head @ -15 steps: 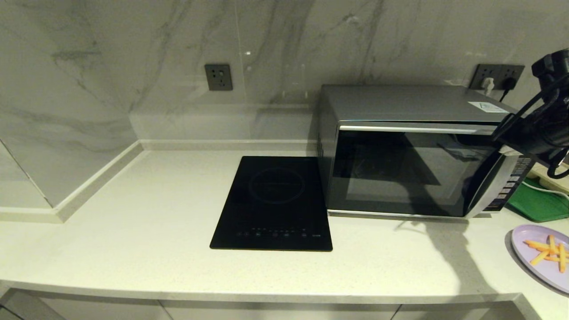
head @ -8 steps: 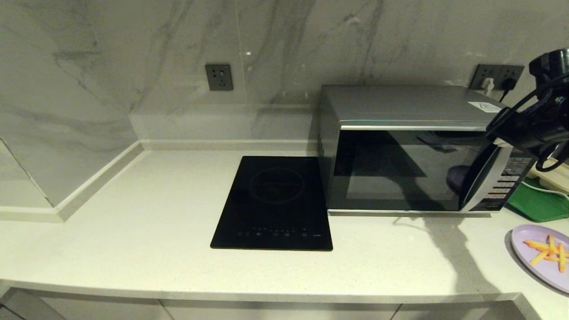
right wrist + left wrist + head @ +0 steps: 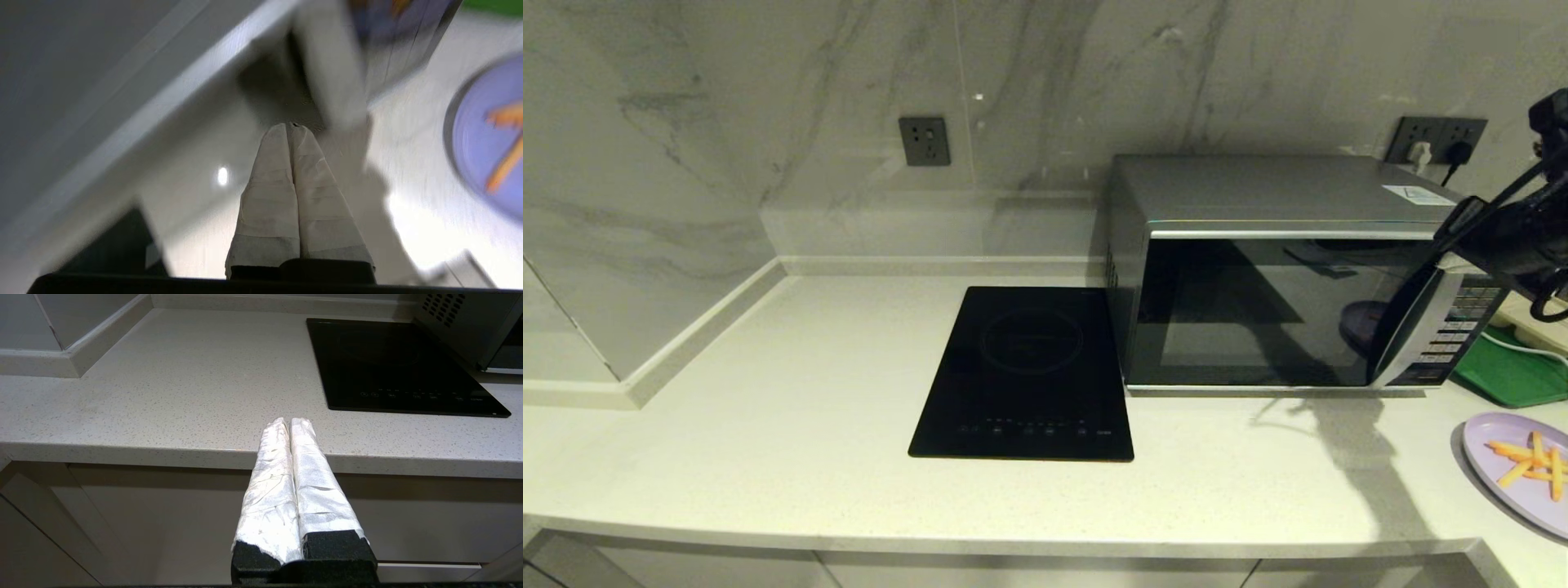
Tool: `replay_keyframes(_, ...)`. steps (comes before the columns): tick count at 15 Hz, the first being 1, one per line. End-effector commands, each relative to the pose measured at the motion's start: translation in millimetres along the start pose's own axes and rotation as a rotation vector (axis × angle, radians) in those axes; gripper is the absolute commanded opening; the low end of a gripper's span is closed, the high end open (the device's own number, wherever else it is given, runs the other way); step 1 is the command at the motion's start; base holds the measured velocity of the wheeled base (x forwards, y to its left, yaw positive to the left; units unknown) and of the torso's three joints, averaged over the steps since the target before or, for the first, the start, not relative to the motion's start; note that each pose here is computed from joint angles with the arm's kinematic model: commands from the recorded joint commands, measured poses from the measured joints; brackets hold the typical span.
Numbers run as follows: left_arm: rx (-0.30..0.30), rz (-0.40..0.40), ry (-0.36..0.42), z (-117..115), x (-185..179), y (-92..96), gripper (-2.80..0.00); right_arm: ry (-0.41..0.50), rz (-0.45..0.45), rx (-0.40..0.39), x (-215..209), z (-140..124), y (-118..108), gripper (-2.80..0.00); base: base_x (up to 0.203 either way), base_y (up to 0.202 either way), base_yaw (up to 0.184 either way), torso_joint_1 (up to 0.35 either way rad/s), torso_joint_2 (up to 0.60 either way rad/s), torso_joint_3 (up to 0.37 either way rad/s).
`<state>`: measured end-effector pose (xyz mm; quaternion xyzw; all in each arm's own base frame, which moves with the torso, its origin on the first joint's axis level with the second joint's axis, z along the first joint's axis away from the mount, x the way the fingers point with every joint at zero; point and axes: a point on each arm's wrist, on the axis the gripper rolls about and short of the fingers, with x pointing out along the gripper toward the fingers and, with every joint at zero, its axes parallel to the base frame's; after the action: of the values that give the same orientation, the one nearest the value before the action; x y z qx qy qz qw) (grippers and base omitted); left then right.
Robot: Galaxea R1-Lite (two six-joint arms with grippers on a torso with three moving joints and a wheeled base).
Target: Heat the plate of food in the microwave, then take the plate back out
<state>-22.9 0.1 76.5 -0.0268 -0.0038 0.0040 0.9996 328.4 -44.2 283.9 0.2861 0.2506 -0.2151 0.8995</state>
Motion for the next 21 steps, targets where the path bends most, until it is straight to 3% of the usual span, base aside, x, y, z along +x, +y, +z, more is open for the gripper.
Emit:
replay_keyframes(1,0.0,0.001,0.0,0,0,0.0,-2.8,0.125,0.073,-0.068,-62,-7,-12,-2.8,0.0,0.0,0.0,0.0,0.0,0.0)
replay_keyframes(4,-0.002,0.001,0.0,0,0,0.0,-2.8,0.231,0.224,-0.237,-133,-22,-30,-2.8,0.0,0.0,0.0,0.0,0.0,0.0)
replay_keyframes(9,-0.002,0.001,0.0,0,0,0.0,-2.8,0.277,0.395,-0.554,-240,-66,-70,-2.8,0.0,0.0,0.0,0.0,0.0,0.0)
replay_keyframes(13,0.0,0.001,0.0,0,0,0.0,-2.8,0.202,0.537,-0.72,-305,-95,-113,-2.8,0.0,0.0,0.0,0.0,0.0,0.0)
replay_keyframes(16,0.0,0.001,0.0,0,0,0.0,-2.8,0.131,0.506,-0.734,-348,-129,-161,-2.8,0.0,0.0,0.0,0.0,0.0,0.0)
replay_keyframes(21,-0.002,0.001,0.0,0,0,0.0,-2.8,-0.07,0.427,-0.691,-386,-219,-233,-2.8,0.0,0.0,0.0,0.0,0.0,0.0)
